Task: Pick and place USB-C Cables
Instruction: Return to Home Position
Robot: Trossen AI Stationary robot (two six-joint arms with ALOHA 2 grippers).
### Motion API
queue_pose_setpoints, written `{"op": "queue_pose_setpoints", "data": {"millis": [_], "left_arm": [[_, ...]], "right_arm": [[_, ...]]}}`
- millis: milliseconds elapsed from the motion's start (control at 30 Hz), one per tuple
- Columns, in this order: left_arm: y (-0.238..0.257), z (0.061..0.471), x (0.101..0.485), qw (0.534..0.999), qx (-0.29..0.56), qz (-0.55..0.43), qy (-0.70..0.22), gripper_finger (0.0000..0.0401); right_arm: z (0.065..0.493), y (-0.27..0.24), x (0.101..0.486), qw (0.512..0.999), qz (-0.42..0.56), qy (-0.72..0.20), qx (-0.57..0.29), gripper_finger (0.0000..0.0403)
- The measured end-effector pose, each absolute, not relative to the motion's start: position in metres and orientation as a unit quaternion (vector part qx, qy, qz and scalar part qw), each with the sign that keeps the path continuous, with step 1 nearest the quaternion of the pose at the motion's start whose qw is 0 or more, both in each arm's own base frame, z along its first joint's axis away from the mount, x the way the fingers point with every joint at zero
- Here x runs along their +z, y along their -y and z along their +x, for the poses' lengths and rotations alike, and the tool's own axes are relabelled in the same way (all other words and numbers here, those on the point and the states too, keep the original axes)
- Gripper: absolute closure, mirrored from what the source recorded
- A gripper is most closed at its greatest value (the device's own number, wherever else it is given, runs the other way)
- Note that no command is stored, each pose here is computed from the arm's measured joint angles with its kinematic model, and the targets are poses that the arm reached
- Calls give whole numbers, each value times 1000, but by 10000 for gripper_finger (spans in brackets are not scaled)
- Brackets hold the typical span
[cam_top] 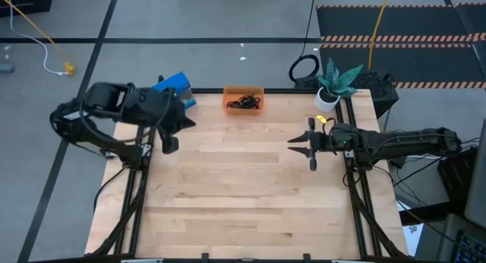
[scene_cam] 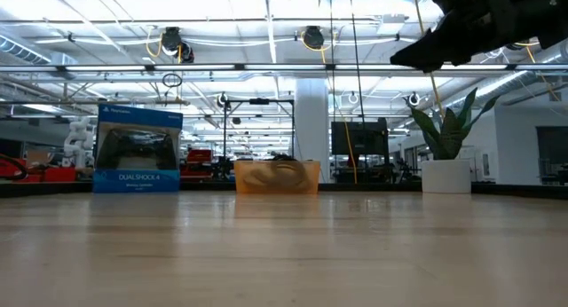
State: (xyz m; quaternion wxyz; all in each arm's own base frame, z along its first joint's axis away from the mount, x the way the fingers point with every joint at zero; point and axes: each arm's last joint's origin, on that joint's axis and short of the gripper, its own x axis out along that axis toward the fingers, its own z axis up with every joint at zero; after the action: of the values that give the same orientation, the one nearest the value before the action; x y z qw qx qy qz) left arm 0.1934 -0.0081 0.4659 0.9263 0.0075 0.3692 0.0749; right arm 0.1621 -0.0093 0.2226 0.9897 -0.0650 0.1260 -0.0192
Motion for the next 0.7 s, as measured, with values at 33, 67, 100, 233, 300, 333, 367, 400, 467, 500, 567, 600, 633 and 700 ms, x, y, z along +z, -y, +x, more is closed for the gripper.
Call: {"op": "queue_pose_setpoints", "data": {"millis": [33, 67, 100, 233, 300, 333, 367, 400, 467, 500, 567, 600, 633, 700], "left_arm": [[9, 192, 458, 930, 73, 8, -360, 390], [9, 191, 450, 933, 74, 9, -352, 386], [9, 191, 441, 936, 78, 10, -343, 384], [11, 187, 403, 951, 86, 10, -295, 389], [12, 187, 384, 961, 80, 13, -264, 396], [13, 187, 373, 964, 76, 14, -253, 397], [13, 187, 363, 967, 75, 14, -243, 397], [14, 188, 352, 970, 73, 12, -233, 397], [15, 187, 334, 974, 74, 0, -214, 392], [15, 186, 324, 975, 80, -4, -207, 390], [14, 185, 308, 977, 86, -11, -197, 389], [14, 184, 300, 977, 88, -13, -193, 390], [14, 183, 293, 978, 91, -13, -189, 392], [14, 182, 284, 979, 92, -12, -179, 397]], "right_arm": [[161, 10, 224, 990, -71, -121, -20, 328], [160, 10, 226, 990, -77, -115, -23, 338], [159, 11, 227, 990, -82, -109, -27, 349], [155, 16, 232, 991, -84, -95, -44, 389], [153, 17, 232, 991, -84, -96, -47, 399], [153, 17, 232, 991, -84, -96, -48, 399], [153, 17, 232, 991, -84, -96, -48, 397], [153, 17, 232, 991, -84, -97, -48, 395], [153, 17, 231, 990, -84, -98, -48, 393], [153, 17, 231, 990, -84, -99, -48, 394], [152, 17, 231, 990, -83, -101, -48, 398], [152, 17, 230, 990, -81, -104, -48, 400], [152, 17, 230, 990, -77, -105, -48, 401], [152, 17, 227, 991, -67, -103, -49, 401]]}}
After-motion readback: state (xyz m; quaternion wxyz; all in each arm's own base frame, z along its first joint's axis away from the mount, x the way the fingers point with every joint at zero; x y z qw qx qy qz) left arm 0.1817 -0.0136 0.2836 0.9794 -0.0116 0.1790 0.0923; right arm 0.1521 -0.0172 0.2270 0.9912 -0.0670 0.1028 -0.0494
